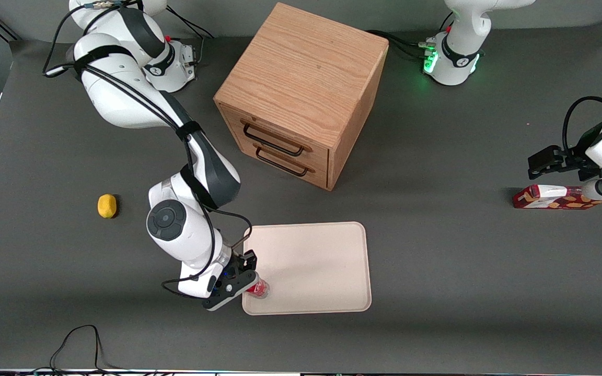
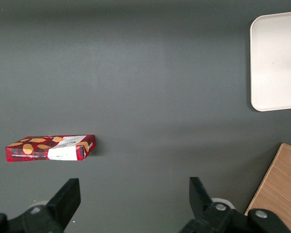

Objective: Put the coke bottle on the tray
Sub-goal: 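Lower the bottle onto the tray and open the right gripper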

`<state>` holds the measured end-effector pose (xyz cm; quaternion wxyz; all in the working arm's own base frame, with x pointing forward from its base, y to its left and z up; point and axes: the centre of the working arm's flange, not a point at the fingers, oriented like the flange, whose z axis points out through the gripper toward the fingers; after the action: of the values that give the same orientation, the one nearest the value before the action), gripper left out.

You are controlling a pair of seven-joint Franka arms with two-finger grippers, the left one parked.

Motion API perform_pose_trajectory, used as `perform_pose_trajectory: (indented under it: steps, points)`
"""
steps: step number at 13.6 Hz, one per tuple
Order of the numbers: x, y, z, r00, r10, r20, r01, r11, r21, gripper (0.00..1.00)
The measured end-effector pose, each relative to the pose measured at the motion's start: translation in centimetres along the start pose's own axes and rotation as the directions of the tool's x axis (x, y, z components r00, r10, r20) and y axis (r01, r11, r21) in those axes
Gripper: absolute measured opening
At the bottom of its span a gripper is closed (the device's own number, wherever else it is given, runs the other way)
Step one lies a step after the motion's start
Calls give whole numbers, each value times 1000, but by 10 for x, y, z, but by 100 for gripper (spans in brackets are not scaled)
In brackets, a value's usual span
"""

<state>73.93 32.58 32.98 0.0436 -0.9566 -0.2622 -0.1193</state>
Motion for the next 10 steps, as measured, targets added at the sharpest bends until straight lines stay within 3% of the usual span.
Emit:
perform_pose_trajectory:
  steps: [1, 6, 7, 8, 10]
  points:
    - [0, 1, 0, 1000, 1, 0, -1, 1000, -1, 36]
    - [-1, 2, 4, 1000, 25, 0, -25, 1000, -1, 79]
    - [0, 2, 4, 1000, 27, -1, -27, 1000, -2, 93]
    - [0, 2, 3, 1000, 28, -2, -28, 1000, -2, 100]
    - [1, 2, 2, 1000, 30, -5, -30, 1000, -2, 100]
